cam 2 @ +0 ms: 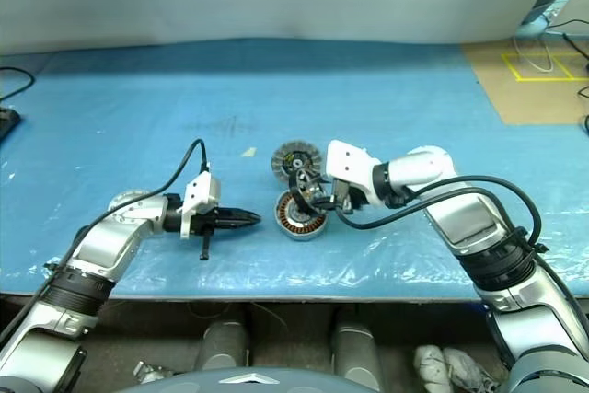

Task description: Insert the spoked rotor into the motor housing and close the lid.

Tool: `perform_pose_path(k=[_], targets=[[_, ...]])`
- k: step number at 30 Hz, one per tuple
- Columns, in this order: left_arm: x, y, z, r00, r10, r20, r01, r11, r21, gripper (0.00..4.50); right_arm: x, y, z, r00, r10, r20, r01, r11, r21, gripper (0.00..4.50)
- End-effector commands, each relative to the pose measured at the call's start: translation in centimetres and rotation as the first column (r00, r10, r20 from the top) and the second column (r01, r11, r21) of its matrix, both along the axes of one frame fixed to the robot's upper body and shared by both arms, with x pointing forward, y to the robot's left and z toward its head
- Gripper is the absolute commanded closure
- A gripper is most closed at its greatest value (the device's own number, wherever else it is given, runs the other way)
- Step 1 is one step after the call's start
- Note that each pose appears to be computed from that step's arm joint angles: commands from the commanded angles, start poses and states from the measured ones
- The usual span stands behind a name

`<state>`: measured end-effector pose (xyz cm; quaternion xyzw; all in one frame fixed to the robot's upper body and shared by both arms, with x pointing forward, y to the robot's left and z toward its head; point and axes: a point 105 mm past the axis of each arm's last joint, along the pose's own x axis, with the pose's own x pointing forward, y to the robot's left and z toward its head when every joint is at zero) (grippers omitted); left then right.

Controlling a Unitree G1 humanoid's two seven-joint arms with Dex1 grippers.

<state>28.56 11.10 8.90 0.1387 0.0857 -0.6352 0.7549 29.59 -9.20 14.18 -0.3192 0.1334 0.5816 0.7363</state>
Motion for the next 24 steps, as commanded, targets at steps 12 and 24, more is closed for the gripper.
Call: perform_pose_path(k=[12,24], targets=[[-0.2,-0.1,0.1,1.000,-0.015,0.019,0.015,1.000,-0.001,4.50,0.1,0.0,-0.4,0.999,0.035,0.038,-0.033,0.999,-0.042,2.87],[-0.1,0.0,-0.2,1.000,-0.013,0.016,0.013,1.000,-0.001,4.50,0.2,0.4,0.8,0.998,0.045,0.047,-0.045,0.999,0.001,0.95]])
